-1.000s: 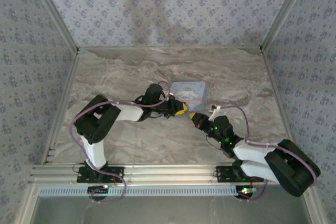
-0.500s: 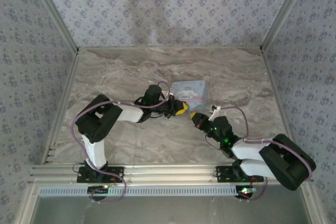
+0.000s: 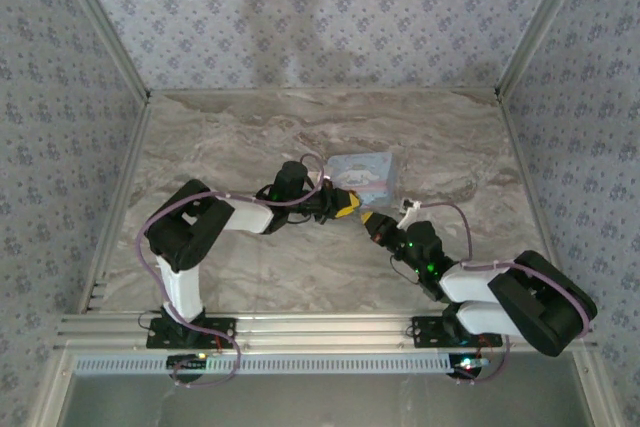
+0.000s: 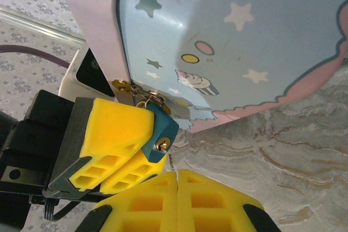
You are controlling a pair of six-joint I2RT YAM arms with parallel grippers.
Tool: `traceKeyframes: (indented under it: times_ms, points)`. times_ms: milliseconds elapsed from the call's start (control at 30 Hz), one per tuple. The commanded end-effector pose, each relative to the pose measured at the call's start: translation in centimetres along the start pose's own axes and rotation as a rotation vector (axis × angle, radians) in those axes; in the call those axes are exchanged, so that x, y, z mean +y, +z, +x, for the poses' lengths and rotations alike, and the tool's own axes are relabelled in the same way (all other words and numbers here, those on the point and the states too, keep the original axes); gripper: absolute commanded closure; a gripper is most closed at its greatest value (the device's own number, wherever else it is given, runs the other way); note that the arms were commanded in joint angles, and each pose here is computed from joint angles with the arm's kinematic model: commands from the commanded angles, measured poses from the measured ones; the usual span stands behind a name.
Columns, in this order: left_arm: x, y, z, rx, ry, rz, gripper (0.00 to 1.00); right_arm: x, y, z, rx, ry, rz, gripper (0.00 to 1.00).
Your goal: Unlock the padlock with the key
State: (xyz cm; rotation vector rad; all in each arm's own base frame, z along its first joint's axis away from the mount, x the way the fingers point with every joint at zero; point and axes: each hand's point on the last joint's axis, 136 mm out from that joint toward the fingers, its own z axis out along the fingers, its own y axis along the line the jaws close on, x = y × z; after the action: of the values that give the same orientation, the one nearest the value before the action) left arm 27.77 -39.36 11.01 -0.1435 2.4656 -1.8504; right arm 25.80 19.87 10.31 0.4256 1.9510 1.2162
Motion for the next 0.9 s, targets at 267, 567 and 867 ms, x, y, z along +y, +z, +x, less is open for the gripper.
traceKeyframes:
  times_ms: [267,567,867]
  points:
    - [-0.4,0.2,0.6,0.028,0.007,0.047,1.00,1.0,-0.2,-1.5,-0.054,0.015,-0.031,1.00]
    - [-0.9,0.1,0.6,0.022,0.011,0.076,1.00,1.2,0.3,-1.6,-0.050,0.014,-0.037,1.00]
    - [-1.4,0.1,0.7,0.027,0.012,0.098,1.00,2.6,0.8,-1.5,-0.029,0.011,-0.101,1.00]
